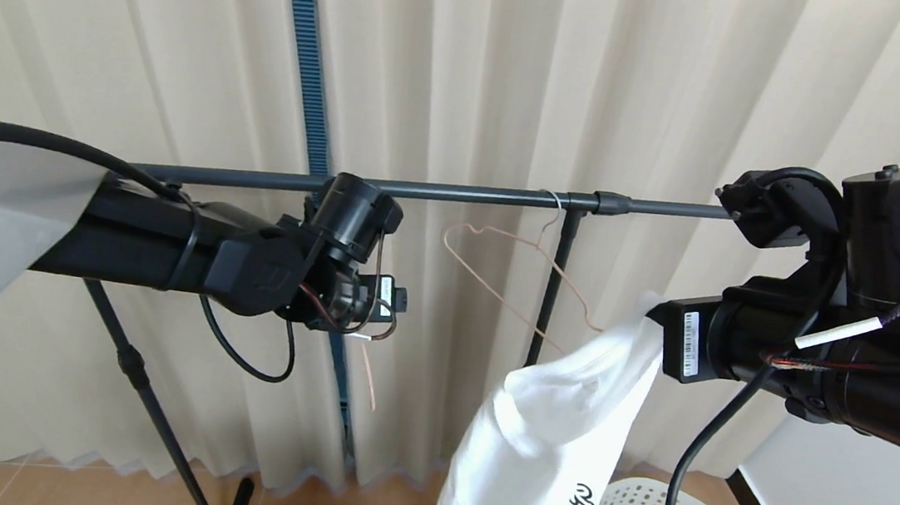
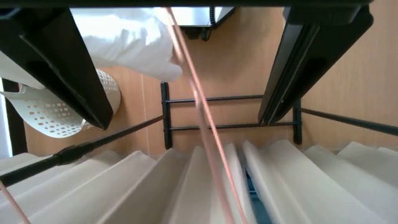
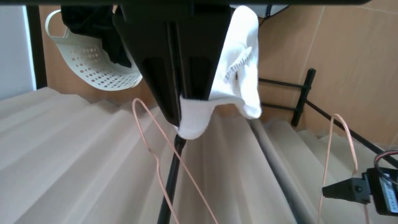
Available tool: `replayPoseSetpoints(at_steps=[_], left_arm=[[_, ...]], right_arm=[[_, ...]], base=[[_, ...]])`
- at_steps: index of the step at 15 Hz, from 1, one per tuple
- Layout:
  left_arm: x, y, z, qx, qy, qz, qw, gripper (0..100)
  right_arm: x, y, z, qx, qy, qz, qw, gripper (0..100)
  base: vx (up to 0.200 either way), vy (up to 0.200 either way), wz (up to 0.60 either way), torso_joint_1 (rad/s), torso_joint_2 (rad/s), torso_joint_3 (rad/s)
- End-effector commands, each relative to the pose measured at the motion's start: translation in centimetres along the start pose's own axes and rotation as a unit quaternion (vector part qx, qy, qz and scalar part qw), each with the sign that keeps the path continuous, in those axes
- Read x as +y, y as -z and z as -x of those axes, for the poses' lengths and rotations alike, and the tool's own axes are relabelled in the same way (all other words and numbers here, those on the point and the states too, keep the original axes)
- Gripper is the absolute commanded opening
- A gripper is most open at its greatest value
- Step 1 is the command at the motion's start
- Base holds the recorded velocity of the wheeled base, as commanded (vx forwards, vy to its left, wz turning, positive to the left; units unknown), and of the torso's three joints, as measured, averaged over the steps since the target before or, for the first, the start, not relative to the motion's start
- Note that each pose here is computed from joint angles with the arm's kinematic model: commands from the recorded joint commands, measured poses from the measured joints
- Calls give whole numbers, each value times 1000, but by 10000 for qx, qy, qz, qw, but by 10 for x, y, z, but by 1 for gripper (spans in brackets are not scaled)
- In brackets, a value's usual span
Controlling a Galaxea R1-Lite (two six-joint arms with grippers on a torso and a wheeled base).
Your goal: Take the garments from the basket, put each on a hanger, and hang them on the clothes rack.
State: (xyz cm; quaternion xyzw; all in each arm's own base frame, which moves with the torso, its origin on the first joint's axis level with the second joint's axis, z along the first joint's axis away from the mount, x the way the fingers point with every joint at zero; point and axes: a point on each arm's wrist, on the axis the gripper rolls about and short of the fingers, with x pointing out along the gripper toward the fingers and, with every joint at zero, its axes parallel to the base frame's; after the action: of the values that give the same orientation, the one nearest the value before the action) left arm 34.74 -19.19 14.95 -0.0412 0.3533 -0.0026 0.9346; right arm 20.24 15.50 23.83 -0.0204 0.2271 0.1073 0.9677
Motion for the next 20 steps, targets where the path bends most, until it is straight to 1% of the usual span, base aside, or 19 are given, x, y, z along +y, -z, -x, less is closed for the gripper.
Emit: replayPoseSetpoints(at_steps=[1, 4, 8, 9, 11, 13, 16, 18, 20], left_arm=[[-4, 6, -27, 149, -117, -34, 9998, 100], [3, 7, -43, 236, -242, 20, 9994, 100], [11, 6, -49, 270, -338, 114, 9990, 100], [12, 7, -50, 289, -352, 120, 9989, 0], [9, 8, -48, 295, -317, 94, 9990, 0], [4, 8, -45, 227, -240, 72, 9994, 0], [2, 9, -43, 216, -228, 46, 9995, 0], [3, 9, -36, 169, -298, 30, 9994, 0], [1, 10, -22, 70, -345, -24, 9994, 0]], right_arm=[[0, 0, 0, 0, -5, 2, 10000, 0], [0, 0, 0, 0, -5, 2, 10000, 0], [1, 1, -1, 14, -2, 8, 10000, 0], [1, 1, -1, 14, -2, 8, 10000, 0], [1, 1, -1, 14, -2, 8, 10000, 0], [1, 1, -1, 7, -4, 5, 10000, 0], [1, 1, -1, 7, -4, 5, 10000, 0], [0, 1, -1, 14, -2, 8, 10000, 0], [1, 1, -1, 7, -4, 5, 10000, 0]], base=[[0, 0, 0, 0, 0, 0], [0, 0, 0, 0, 0, 0], [0, 0, 0, 0, 0, 0], [0, 0, 0, 0, 0, 0], [0, 0, 0, 0, 0, 0], [0, 0, 0, 0, 0, 0], [0, 0, 0, 0, 0, 0], [0, 0, 0, 0, 0, 0], [0, 0, 0, 0, 0, 0]])
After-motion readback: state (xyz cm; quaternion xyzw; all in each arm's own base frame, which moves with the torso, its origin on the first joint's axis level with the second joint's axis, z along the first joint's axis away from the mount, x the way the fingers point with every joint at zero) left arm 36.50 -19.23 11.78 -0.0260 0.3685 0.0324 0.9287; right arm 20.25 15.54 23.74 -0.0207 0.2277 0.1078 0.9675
